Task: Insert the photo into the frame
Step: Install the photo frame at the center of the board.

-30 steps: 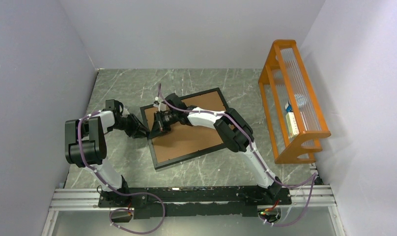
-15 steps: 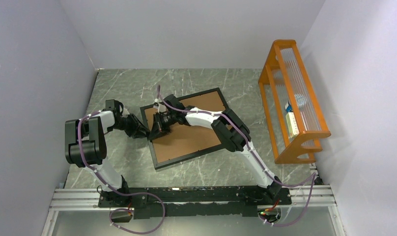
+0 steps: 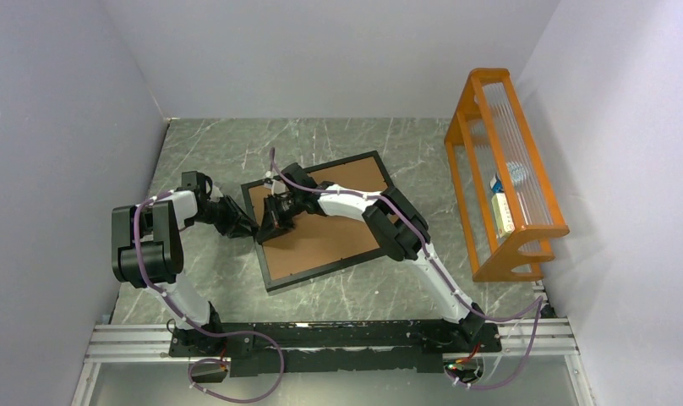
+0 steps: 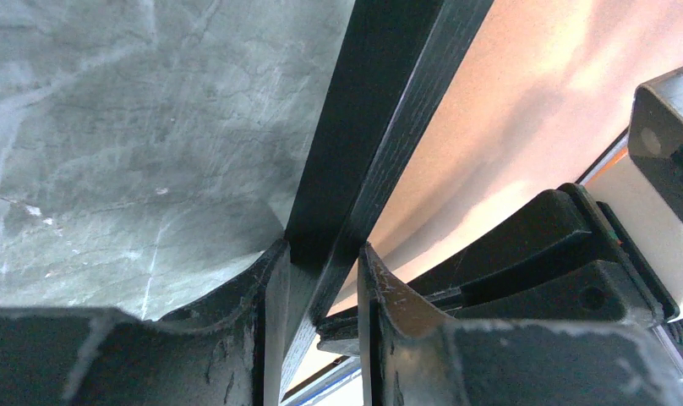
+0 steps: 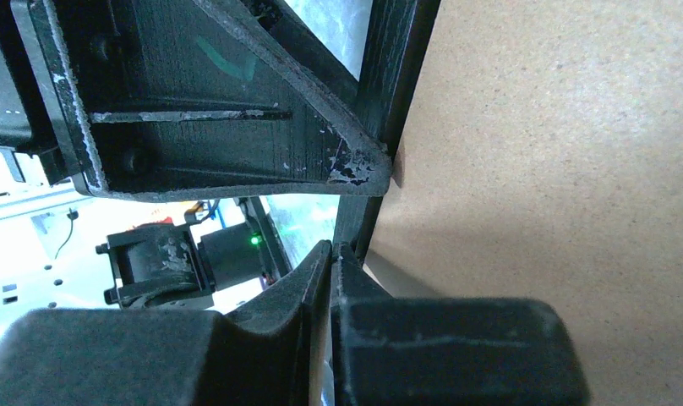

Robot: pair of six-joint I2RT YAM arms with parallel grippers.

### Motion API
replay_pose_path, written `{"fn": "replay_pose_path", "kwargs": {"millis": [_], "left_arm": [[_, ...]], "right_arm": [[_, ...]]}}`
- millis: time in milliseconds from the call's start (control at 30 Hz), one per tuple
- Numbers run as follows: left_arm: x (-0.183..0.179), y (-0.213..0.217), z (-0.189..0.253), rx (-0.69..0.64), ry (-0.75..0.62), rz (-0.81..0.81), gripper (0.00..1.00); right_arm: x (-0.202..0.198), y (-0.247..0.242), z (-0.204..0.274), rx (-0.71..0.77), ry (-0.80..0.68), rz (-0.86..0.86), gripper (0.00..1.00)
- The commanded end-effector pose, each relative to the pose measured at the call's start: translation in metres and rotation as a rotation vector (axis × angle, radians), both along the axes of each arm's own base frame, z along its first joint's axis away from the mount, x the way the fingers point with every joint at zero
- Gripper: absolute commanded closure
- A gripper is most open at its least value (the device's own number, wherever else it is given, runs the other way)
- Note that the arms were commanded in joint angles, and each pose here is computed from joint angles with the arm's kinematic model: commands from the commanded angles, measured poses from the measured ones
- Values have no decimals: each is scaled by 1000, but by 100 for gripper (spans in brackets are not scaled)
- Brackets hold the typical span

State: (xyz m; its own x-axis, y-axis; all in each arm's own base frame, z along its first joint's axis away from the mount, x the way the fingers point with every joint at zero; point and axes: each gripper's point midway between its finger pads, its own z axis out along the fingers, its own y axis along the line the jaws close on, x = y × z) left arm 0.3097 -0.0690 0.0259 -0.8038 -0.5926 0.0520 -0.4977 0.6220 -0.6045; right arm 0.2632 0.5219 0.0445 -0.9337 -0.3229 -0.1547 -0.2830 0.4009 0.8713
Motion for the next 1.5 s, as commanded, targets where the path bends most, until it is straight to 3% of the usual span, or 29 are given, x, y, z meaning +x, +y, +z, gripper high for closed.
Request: {"fn": "replay_pose_path", "kwargs": {"millis": [0,767,1200,1467], "left_arm": [[-19,-1,-9,12,91,-10,77],[-23,1,-14,29,119,-7,78],[-22,3,-15,41,127,-5,78],[-23,5,-15,52,138,-7,78]], "right_arm": [[-4,-20,-28,-114,5,-10,90],[17,-66,-89,-371,-59,-97,87],[21,-110,-133,-652,-141,-138,73],[39,-125,-111,-682,-234,-180,62]]}}
